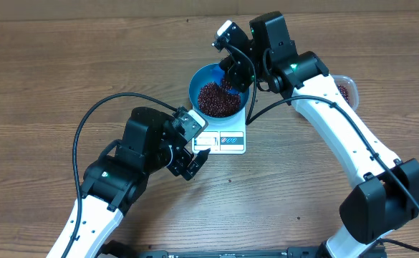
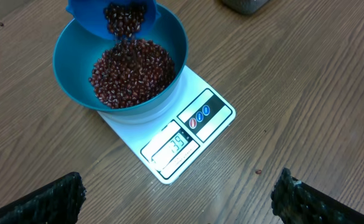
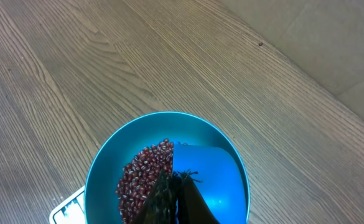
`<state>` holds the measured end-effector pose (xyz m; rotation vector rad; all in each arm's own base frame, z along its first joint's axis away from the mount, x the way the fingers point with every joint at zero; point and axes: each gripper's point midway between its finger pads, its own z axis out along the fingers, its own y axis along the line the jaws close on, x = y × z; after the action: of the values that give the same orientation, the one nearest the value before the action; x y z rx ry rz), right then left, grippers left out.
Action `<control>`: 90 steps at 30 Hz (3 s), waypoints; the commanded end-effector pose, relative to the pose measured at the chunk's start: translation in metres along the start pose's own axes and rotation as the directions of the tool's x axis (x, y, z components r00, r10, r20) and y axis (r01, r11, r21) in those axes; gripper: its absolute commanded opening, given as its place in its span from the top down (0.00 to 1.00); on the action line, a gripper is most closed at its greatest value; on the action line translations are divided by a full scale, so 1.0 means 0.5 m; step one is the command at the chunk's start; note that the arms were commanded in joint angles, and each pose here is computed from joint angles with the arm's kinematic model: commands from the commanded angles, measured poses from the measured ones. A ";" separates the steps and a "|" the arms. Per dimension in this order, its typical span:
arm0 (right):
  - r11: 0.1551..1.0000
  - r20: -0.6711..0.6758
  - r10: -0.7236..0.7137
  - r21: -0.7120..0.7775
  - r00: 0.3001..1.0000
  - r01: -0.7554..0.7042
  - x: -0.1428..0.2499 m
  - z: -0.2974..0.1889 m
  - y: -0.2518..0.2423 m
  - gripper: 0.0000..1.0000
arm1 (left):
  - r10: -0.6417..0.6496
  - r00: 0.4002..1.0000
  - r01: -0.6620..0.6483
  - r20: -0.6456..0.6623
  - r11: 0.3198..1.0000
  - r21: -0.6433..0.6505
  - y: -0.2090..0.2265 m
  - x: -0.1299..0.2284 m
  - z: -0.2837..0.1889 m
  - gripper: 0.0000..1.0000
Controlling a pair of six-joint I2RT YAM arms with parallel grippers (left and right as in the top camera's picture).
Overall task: Scoop item into bowl and weigh 150g on scale
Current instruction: 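Hold the blue scoop tilted over the bowl, shaking beans out, right gripper, then raise the scoop slightly and keep trickling beans into the bowl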
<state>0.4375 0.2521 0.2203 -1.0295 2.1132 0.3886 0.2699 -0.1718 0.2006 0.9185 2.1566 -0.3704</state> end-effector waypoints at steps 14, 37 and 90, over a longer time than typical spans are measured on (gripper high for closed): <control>0.999 0.061 -0.048 0.012 0.997 0.047 -0.043 -0.017 -0.002 0.96 | 0.007 1.000 -0.007 0.010 1.000 0.010 -0.004 0.000 -0.004 0.00; 1.000 0.061 -0.004 0.008 0.998 0.004 -0.043 -0.017 -0.001 0.96 | 0.007 1.000 -0.007 0.010 1.000 0.010 -0.004 0.000 -0.004 0.00; 0.968 0.098 0.249 -0.043 0.963 -0.246 -0.043 -0.036 -0.039 0.96 | 0.007 1.000 -0.007 0.010 1.000 0.010 -0.004 0.000 -0.004 0.00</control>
<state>0.4508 0.2374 0.2305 -0.6242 2.2508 0.6248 0.2699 -0.1718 0.2006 0.9185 2.1566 -0.3704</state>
